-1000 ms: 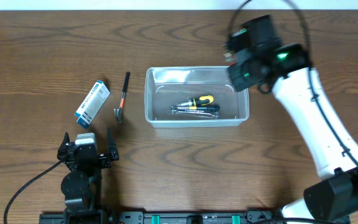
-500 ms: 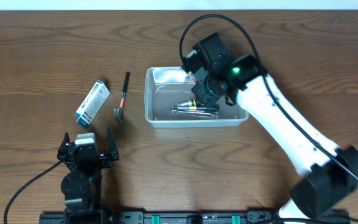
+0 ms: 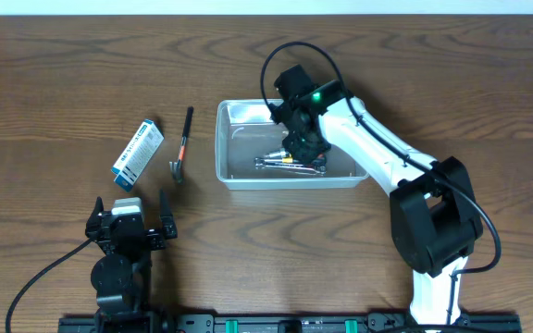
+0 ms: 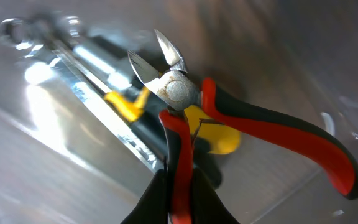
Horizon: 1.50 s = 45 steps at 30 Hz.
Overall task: Pack container
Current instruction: 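Carry the pliers over the container and open the right gripper, then raise the right gripper and hold it above the container's right side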
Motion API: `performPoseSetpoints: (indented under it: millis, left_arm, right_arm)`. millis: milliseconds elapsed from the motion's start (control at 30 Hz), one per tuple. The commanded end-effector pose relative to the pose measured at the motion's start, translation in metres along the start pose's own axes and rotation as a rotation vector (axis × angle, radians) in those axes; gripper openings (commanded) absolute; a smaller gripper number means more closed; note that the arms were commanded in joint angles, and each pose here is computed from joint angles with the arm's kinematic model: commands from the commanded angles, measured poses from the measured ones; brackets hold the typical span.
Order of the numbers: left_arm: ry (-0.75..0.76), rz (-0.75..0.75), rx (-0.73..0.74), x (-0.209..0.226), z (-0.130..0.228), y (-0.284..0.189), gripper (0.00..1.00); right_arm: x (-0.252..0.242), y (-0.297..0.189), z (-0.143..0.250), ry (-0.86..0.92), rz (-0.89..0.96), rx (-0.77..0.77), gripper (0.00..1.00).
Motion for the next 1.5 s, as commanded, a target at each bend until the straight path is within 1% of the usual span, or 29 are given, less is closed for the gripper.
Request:
performPoseSetpoints:
  millis: [0,133,167,267,300,333,367,433,533,667,767,833,933,1000,1033,1100,1167,1233,1267,1400,1467]
  left_arm:
    - [0.012,0.001,0.03,0.001,0.011,0.003,0.98]
    - [0.012,0.001,0.03,0.001,0.011,0.003,0.98]
    - [0.012,0.001,0.03,0.001,0.011,0.003,0.98]
    - [0.012,0.001,0.03,0.001,0.011,0.003,0.98]
    - [0.012,0.001,0.03,0.001,0.011,0.003,0.98]
    - [0.012,0.001,0.03,0.001,0.011,0.003,0.98]
    - [0.012,0.001,0.03,0.001,0.011,0.003,0.98]
    - [0.012,0.001,0.03,0.001,0.011,0.003,0.98]
    - [0.012,0.001,0.03,0.001,0.011,0.003,0.98]
    - [0.012,0.001,0.03,0.001,0.011,0.003,0.98]
    - [0.012,0.001,0.03,0.001,0.011,0.003,0.98]
    - [0.012,0.001,0.03,0.001,0.011,0.003,0.98]
    - [0.012,0.001,0.03,0.001,0.011,0.003,0.98]
    - [0.012,0.001,0.03,0.001,0.011,0.003,0.98]
    - [0.012,0.001,0.03,0.001,0.011,0.003,0.98]
    - [0.012,0.001,0.03,0.001,0.011,0.003,0.98]
    - [0.012,0.001,0.03,0.001,0.011,0.003,0.98]
    - [0.012,0.001,0.03,0.001,0.011,0.003,0.98]
    - [0.012,0.001,0.03,0.001,0.011,0.003,0.98]
    - [0.012,0.001,0.03,0.001,0.011,0.003,0.98]
    - [0.012,0.001,0.03,0.001,0.011,0.003,0.98]
  right_arm:
    - [-0.017,-0.002,0.003,0.073,0.015,-0.019,0.01]
    - [-0.027,-0.002,0.009,0.103,0.013,-0.017,0.03]
    - [-0.029,-0.002,0.01,0.109,0.009,-0.017,0.07]
    - [-0.031,-0.002,0.012,0.118,-0.001,-0.018,0.23]
    - [-0.031,-0.002,0.012,0.118,-0.001,-0.017,0.3]
    - [-0.031,-0.002,0.012,0.117,-0.001,-0.016,0.38]
    - [-0.031,-0.002,0.012,0.117,-0.001,-0.016,0.45]
    - [-0.03,-0.002,0.012,0.116,-0.002,-0.014,0.52]
    - [-0.029,-0.002,0.012,0.116,-0.022,-0.021,0.53]
    - [-0.025,-0.004,0.012,0.117,-0.067,-0.032,0.51]
    - [-0.023,-0.016,0.013,0.128,-0.064,-0.043,0.5]
    - [-0.025,-0.033,0.012,0.147,-0.04,-0.08,0.51]
    - [-0.039,-0.072,0.015,0.259,0.033,-0.165,0.54]
    - [-0.056,-0.112,0.027,0.363,0.083,-0.263,0.57]
    - [-0.06,-0.119,0.03,0.382,0.094,-0.282,0.57]
    - [-0.077,-0.149,0.05,0.458,0.141,-0.349,0.66]
    - [-0.09,-0.172,0.071,0.514,0.186,-0.392,0.69]
    - [-0.098,-0.188,0.09,0.557,0.22,-0.415,0.84]
    - [-0.102,-0.195,0.1,0.58,0.235,-0.42,0.99]
    - [-0.108,-0.207,0.128,0.647,0.256,-0.402,0.99]
    - [-0.11,-0.206,0.134,0.665,0.252,-0.384,0.99]
Point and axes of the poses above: each gripper's point midway between its finger pads, its own y axis out along the fingers, its own x axis along the line the jaws close on, z = x × y, the point moved 9 cm from there along -y, back along the fingers, and after that the axes turned 15 degrees about -y, right-handed, at the moved point
